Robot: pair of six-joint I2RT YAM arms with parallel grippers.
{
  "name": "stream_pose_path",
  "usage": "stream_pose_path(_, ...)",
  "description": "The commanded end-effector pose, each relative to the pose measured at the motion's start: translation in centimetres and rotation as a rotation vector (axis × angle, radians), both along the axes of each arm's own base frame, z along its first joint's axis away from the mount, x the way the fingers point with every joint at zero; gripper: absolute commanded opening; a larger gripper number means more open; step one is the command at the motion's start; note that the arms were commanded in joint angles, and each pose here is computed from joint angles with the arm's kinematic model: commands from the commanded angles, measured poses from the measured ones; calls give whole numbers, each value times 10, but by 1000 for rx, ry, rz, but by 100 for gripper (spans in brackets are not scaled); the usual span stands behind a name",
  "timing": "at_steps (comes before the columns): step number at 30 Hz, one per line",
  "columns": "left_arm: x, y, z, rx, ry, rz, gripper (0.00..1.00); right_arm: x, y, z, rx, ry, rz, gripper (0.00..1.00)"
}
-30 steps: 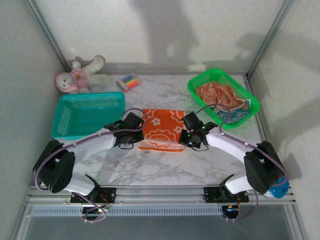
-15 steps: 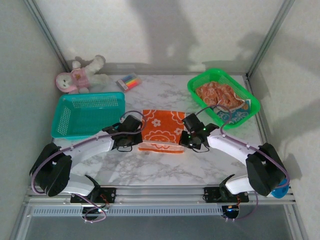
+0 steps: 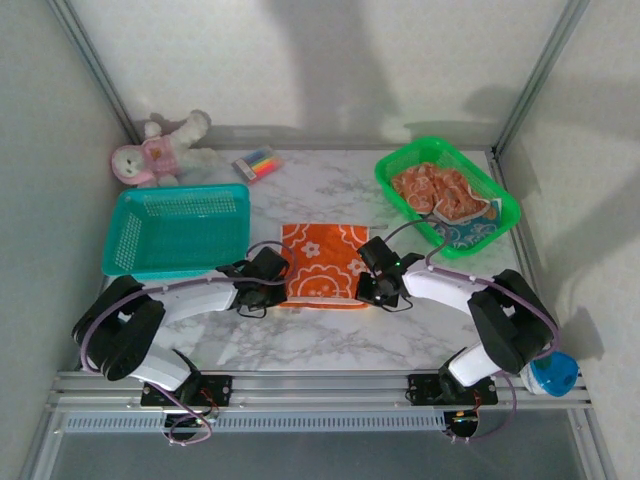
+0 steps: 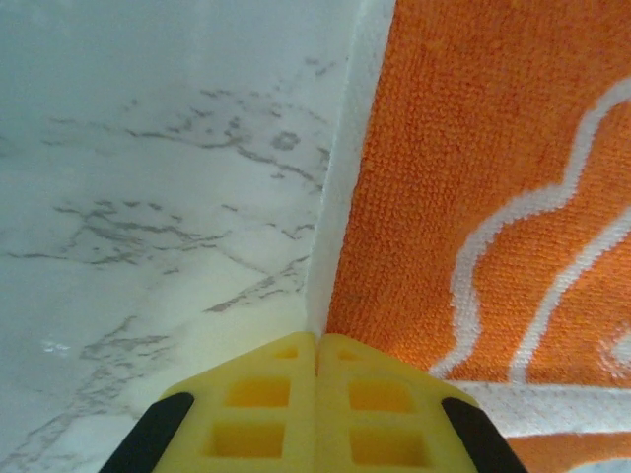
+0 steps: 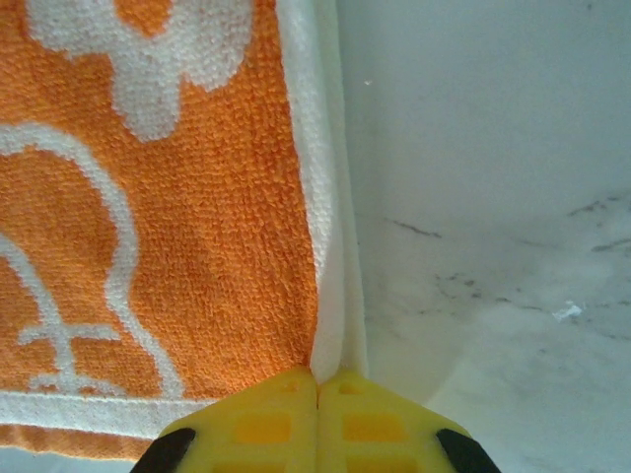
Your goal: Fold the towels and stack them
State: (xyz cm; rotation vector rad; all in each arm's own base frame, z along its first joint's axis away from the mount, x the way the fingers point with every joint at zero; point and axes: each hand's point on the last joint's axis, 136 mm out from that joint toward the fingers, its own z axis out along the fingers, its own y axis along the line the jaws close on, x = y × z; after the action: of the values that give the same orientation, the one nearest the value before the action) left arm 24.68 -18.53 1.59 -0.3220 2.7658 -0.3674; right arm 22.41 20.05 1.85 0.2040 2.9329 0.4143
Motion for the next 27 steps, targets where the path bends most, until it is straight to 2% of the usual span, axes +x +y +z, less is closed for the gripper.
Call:
stream_pose_path(1, -5, 1, -11, 17, 23, 7, 0, -10, -10, -15, -59, 37, 3, 0)
stream_pose_path(12, -1, 4, 0, 48, 0, 11, 0, -7, -10, -7, -64, 17, 13, 0)
stream_pose_path(27, 45, 0, 104, 52, -184, 49, 0, 20, -6, 84, -31, -159, 32, 0)
